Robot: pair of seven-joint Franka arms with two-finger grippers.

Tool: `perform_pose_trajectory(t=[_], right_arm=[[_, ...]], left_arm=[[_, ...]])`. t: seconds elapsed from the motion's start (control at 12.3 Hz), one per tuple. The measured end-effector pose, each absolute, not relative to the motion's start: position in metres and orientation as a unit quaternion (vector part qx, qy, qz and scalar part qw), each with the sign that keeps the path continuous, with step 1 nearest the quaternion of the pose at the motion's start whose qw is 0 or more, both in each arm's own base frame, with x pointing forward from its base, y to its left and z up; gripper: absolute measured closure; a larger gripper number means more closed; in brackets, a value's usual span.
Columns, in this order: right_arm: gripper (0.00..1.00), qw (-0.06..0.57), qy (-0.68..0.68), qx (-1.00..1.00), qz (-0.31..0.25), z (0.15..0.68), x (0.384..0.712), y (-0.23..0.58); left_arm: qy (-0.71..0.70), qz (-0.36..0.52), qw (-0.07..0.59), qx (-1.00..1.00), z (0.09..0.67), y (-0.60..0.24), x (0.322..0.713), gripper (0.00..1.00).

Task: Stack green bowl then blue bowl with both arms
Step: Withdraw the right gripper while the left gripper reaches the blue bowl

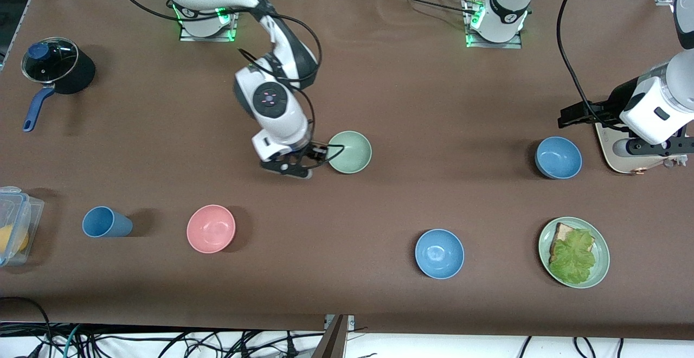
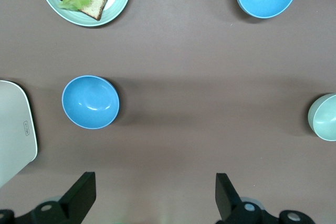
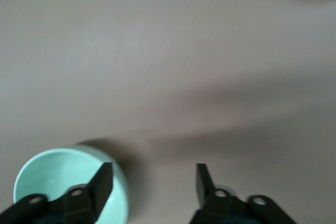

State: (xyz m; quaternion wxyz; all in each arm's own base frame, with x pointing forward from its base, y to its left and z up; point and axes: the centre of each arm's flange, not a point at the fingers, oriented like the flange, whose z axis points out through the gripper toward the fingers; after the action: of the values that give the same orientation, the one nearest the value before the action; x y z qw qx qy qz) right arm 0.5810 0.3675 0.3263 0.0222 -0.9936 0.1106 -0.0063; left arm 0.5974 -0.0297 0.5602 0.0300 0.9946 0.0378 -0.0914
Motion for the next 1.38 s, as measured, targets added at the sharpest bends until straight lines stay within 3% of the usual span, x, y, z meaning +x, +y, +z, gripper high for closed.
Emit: perform_pose_trajectory(t=[0.16,0.49,0.73,0.97,1.38], right_arm=[[0.00,0.007,0.100,-0.995,-0.026,0.396,0.609,0.292],[0.00,0.004,0.075,-0.997,-0.008,0.470,0.615,0.190],[0.00,0.013,0.065,-0.998,0.022,0.519,0.598,0.117],[0.00,0.033,0.073,-0.996,0.044,0.550,0.576,0.062],[0.00,0.044,0.060,-0.996,0.049,0.563,0.561,0.047]], left_arm=[[0.044,-0.106,0.029,0.993,0.533,-0.024,0.605,0.00],[0.052,-0.151,0.037,0.986,0.448,0.027,0.615,0.00],[-0.011,-0.121,0.055,0.991,0.399,0.086,0.608,0.00],[-0.077,-0.082,0.065,0.992,0.328,0.150,0.579,0.00],[-0.096,-0.049,0.079,0.991,0.252,0.176,0.526,0.00]])
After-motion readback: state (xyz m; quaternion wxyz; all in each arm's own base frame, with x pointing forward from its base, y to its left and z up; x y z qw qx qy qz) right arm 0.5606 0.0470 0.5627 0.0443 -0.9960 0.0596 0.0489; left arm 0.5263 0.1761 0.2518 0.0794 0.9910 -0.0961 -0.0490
